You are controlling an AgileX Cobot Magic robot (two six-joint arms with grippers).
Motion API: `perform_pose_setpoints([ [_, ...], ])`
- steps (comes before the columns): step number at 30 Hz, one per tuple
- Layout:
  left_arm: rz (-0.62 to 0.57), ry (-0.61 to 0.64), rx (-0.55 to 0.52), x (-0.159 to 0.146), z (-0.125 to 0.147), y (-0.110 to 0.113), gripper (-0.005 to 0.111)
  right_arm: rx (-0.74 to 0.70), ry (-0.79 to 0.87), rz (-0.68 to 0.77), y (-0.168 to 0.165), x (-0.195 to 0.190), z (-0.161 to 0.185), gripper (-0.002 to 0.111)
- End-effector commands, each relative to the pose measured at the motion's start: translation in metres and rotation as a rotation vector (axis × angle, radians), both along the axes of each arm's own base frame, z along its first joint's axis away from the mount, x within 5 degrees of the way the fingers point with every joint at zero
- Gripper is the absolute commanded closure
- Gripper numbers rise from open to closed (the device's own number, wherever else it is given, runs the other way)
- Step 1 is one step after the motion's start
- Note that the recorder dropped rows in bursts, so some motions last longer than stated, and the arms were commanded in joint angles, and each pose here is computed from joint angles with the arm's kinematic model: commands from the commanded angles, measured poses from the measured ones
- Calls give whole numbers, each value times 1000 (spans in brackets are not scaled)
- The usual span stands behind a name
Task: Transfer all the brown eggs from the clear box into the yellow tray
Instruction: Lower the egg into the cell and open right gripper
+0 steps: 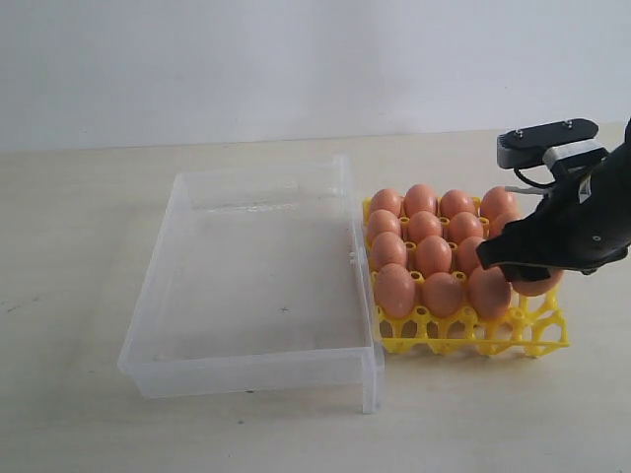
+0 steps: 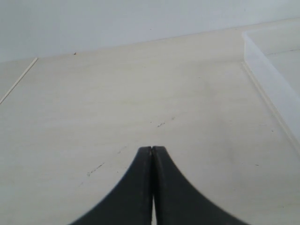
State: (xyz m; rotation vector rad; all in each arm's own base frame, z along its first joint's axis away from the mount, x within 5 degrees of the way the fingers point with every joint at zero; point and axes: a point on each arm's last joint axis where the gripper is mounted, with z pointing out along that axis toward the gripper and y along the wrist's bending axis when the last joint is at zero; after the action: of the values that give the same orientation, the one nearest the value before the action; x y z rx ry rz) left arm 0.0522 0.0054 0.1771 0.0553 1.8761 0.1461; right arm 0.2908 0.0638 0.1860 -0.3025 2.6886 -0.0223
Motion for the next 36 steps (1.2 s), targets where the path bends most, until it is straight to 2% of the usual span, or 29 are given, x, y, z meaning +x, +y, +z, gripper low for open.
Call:
perform_pose_setpoints([
  [1, -6, -13, -7, 0, 2, 0, 107, -14, -4, -2, -3, -1, 1, 108],
  [9, -6, -13, -7, 0, 2, 0, 107, -61, -4, 3, -7, -1, 1, 108],
  [18, -6, -13, -7, 0, 2, 0, 107, -36, -6, -10, -7, -9, -11, 108],
  [31, -6, -13, -7, 0, 2, 0, 107, -36, -2, -14, -7, -9, -12, 108],
  [33, -6, -13, -7, 0, 2, 0, 107, -33, 0, -23, -7, -9, -12, 106],
  [36, -6, -13, -7, 0, 2, 0, 107, -35, -1, -26, -8, -9, -12, 95],
])
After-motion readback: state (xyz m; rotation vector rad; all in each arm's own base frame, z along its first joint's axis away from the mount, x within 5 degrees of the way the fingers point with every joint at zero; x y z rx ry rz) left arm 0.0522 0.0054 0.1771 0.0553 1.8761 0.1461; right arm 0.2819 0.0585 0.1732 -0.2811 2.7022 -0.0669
